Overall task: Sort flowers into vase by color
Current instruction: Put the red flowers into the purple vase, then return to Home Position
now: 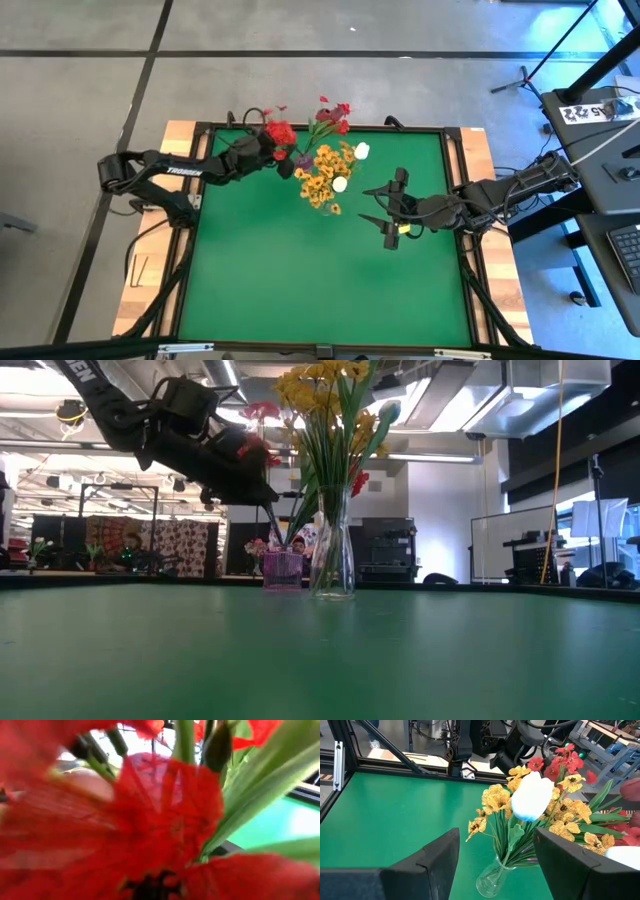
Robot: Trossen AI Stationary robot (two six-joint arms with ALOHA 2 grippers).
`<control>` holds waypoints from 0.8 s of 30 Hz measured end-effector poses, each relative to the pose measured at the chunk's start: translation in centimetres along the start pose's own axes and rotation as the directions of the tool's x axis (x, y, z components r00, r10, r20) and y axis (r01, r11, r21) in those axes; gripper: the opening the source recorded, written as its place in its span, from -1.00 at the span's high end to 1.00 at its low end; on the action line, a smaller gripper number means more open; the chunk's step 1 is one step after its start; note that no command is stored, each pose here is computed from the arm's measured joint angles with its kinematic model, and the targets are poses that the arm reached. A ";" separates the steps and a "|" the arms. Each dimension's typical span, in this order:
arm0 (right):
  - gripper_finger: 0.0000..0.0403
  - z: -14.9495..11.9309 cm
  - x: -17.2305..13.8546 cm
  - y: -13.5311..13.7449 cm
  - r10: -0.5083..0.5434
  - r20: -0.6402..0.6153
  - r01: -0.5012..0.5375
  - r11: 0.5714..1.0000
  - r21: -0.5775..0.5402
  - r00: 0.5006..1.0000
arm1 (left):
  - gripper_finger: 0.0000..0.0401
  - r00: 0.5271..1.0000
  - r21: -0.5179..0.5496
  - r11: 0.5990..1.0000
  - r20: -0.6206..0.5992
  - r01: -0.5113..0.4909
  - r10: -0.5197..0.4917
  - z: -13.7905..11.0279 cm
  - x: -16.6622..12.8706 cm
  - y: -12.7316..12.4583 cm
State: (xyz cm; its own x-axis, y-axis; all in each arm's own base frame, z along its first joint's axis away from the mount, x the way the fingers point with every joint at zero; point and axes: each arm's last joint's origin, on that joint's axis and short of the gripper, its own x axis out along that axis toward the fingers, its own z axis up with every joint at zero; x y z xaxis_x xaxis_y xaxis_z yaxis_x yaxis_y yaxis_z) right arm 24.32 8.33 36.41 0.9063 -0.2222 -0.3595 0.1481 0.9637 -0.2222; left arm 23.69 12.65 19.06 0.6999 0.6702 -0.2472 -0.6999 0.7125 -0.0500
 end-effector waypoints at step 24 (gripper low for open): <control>-0.25 0.8 -3.3 -2.2 -0.027 0.079 0.022 0.998 0.056 0.996 | -0.11 0.984 0.071 0.997 -0.180 0.009 0.004 1.3 -6.4 -0.6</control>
State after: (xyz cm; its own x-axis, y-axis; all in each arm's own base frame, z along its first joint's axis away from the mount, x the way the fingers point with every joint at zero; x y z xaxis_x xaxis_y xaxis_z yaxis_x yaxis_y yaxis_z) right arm 21.35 7.04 38.82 0.9306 -0.2353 -0.2804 0.1902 0.9653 -0.1790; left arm 19.85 8.20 21.88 0.6599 0.6245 -0.4179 -0.6817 0.7314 0.0165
